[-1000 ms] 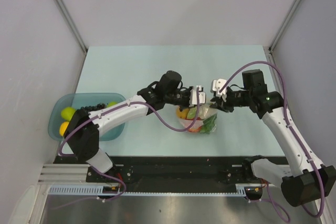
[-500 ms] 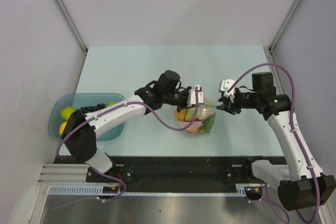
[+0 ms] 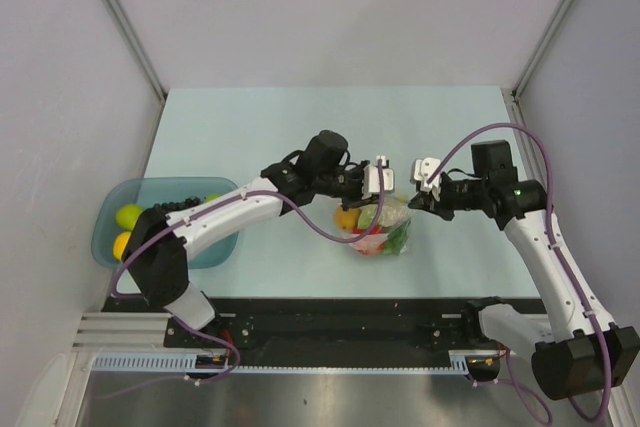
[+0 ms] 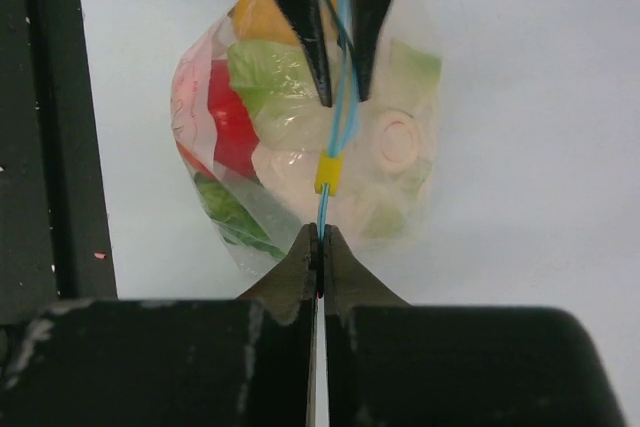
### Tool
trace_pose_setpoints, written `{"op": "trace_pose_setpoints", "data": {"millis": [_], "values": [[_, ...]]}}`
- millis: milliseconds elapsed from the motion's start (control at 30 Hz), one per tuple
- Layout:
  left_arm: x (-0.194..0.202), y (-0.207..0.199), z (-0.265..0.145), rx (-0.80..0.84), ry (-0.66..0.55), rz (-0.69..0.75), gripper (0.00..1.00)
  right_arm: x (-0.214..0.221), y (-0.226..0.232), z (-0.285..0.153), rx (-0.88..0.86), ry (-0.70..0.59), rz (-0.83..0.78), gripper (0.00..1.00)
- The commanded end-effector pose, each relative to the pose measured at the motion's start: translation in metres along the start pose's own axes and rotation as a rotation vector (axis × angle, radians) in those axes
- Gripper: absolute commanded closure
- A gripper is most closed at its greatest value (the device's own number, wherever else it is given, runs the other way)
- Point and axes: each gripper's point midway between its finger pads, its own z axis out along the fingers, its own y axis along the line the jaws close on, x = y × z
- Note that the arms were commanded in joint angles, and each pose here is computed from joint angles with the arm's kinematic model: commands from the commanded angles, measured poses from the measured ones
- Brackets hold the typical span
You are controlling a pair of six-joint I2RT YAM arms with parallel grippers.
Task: Place the food in the zip-top bag and seal the zipper
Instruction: Zip the zipper food storage bag at the center of the board.
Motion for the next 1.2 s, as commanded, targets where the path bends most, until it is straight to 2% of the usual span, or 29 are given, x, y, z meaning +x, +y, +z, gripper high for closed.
{"op": "trace_pose_setpoints", "data": {"millis": [0,100,233,433,533,633,667,900,1167], "values": [[-0.053,0.016,-0.009,-0.05,-0.129,0.053,0.63,-0.008,-0.008,-0.002,0.027,-0.028,-0.049,1.0],[-0.069,0.017,-0.009,-0.049,-0.164,0.063,0.54,-0.01,-0.009,-0.003,0.03,-0.037,-0.05,1.0],[-0.082,0.008,-0.004,-0.009,-0.199,0.088,0.51,-0.01,-0.009,-0.003,0.031,-0.046,-0.052,1.0],[-0.085,0.004,0.01,0.016,-0.213,0.129,0.51,-0.012,-0.009,-0.003,0.033,-0.05,-0.055,1.0],[-0.083,0.002,0.017,0.034,-0.199,0.139,0.56,-0.013,-0.008,-0.004,0.035,-0.053,-0.06,1.0],[-0.078,0.004,0.02,0.033,-0.182,0.147,0.66,-0.014,-0.009,-0.005,0.041,-0.054,-0.064,1.0],[-0.077,0.005,0.021,0.028,-0.178,0.148,0.75,-0.014,-0.009,-0.005,0.043,-0.052,-0.063,1.0],[-0.064,0.001,0.018,0.036,-0.133,0.172,0.98,-0.012,-0.009,-0.008,0.05,-0.048,-0.059,1.0],[-0.043,0.005,-0.012,-0.016,-0.079,0.175,1.0,0.001,-0.008,-0.015,0.071,-0.017,-0.058,1.0]]}}
